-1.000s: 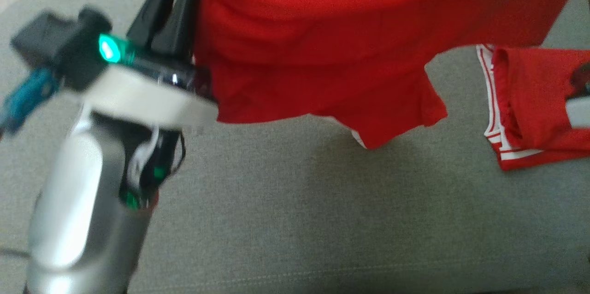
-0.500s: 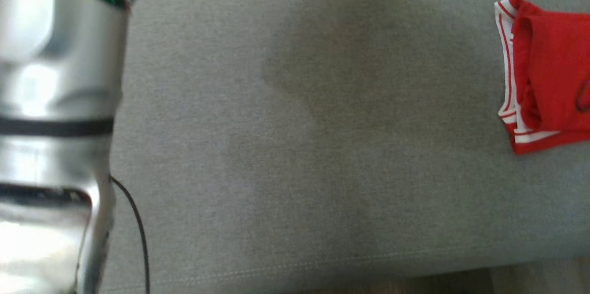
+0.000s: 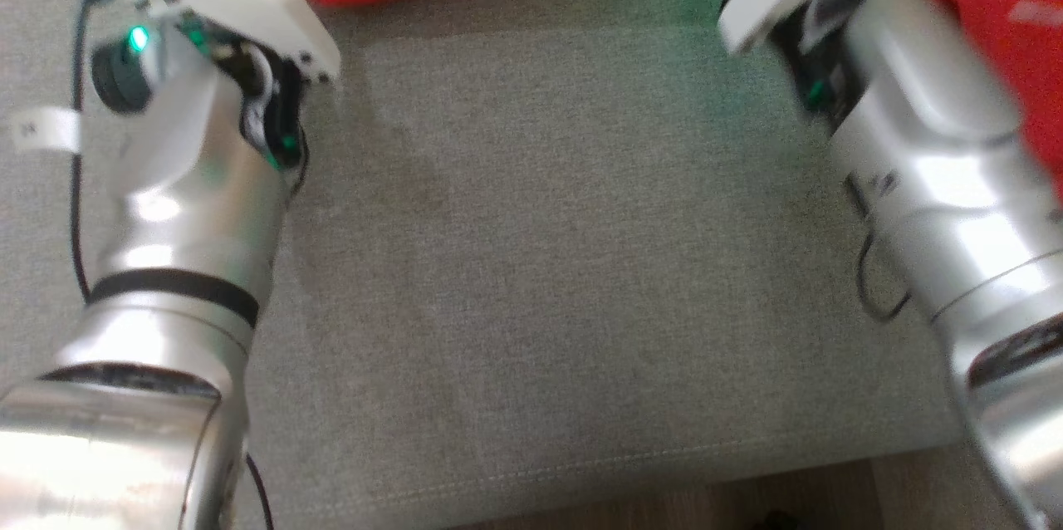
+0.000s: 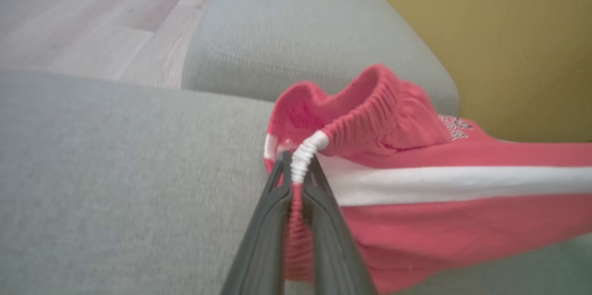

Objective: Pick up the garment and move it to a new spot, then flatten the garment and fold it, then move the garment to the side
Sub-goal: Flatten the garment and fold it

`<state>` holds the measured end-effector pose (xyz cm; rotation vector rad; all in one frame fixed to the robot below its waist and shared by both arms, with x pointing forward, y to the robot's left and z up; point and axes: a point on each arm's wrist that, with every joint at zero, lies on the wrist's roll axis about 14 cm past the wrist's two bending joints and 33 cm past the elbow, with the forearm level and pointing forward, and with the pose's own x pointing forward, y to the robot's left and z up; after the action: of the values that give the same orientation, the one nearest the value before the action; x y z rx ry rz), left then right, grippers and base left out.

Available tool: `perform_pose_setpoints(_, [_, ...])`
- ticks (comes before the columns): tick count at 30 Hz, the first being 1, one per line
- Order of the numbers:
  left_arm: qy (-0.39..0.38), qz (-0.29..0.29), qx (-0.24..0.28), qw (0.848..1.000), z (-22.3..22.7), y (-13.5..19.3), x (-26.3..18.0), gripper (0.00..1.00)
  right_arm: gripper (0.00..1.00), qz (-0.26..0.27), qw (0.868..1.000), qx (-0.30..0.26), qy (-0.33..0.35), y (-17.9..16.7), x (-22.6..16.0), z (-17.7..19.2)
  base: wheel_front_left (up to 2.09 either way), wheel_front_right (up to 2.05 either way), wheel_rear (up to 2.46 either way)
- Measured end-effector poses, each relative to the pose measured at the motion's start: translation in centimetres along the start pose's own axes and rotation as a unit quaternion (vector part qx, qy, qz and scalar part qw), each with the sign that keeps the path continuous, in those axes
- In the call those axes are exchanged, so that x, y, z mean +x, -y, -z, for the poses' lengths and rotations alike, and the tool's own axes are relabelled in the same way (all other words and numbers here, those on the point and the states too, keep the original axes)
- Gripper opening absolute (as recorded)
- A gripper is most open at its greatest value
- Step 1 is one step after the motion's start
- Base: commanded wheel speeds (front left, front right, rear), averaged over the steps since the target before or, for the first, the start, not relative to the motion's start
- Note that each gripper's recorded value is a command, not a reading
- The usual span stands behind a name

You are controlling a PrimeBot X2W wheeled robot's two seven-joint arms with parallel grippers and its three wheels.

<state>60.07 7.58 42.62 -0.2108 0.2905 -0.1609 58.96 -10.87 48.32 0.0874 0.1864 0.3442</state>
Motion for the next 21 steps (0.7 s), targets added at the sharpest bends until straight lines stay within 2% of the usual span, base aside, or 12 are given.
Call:
perform_pose_setpoints(2, [-0.018,-0.004,-0.002,1.000,1.5,-0.3,-0.3,0.00,0.00,0.002,1.000,0.010,-0.023,-0.3,-0.5,2.6,0.00,0.00,0.00])
perform_pose_setpoints(8, [-0.021,-0.004,-0.016,1.000,2.5,-0.6,-1.7,0.00,0.00,0.001,0.998,0.041,-0.043,-1.2,-2.5,5.9,0.00,0.00,0.00])
perform_pose_setpoints(14, [-0.030,0.011,-0.038,0.999,5.6,-0.3,-6.2,0.00,0.00,0.000,0.996,0.070,-0.062,-1.8,-7.4,9.1,0.00,0.00,0.00])
perform_pose_setpoints(21, [-0.009,0.026,-0.045,0.999,6.6,0.5,-12.0,0.00,0.00,0.009,0.995,0.091,-0.038,-1.6,-13.6,9.4,0.00,0.00,0.00])
